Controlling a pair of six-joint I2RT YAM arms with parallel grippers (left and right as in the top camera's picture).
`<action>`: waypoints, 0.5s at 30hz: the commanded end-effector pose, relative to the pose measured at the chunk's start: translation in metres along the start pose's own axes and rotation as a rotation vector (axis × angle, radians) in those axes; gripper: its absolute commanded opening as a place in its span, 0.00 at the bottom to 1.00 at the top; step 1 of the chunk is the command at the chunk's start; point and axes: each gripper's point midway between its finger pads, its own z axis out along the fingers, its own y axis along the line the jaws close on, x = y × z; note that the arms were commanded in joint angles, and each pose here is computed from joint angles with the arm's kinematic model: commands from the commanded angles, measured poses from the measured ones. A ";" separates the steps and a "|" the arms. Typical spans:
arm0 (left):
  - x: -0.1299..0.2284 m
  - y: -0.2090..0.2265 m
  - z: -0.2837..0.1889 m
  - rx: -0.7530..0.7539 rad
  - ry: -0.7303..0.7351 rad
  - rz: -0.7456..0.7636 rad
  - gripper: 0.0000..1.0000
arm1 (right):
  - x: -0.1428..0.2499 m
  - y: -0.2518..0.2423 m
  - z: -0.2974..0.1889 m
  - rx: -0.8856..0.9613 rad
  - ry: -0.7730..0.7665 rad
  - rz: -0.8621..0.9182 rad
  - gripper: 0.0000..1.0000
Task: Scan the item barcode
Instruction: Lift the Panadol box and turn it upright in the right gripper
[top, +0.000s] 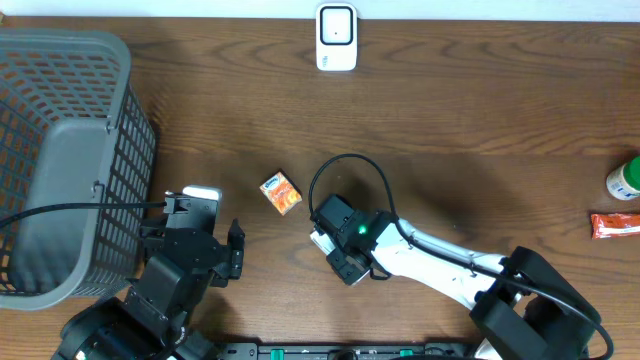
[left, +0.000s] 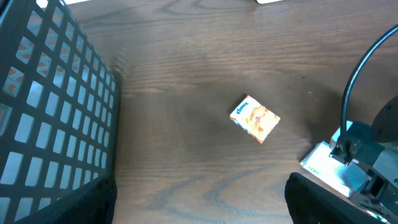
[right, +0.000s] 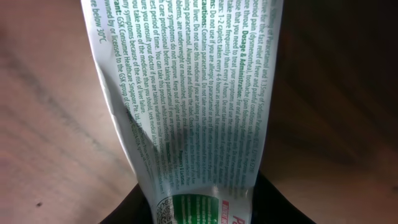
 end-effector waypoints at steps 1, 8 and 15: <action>0.001 0.002 0.000 -0.012 0.000 -0.001 0.85 | 0.016 0.025 0.004 -0.187 0.090 0.010 0.27; 0.001 0.002 0.000 -0.012 0.000 -0.001 0.85 | -0.005 0.047 -0.060 -0.526 -0.029 -0.073 0.26; 0.001 0.002 0.000 -0.012 0.000 -0.001 0.85 | -0.013 0.051 -0.125 -0.786 -0.192 -0.096 0.24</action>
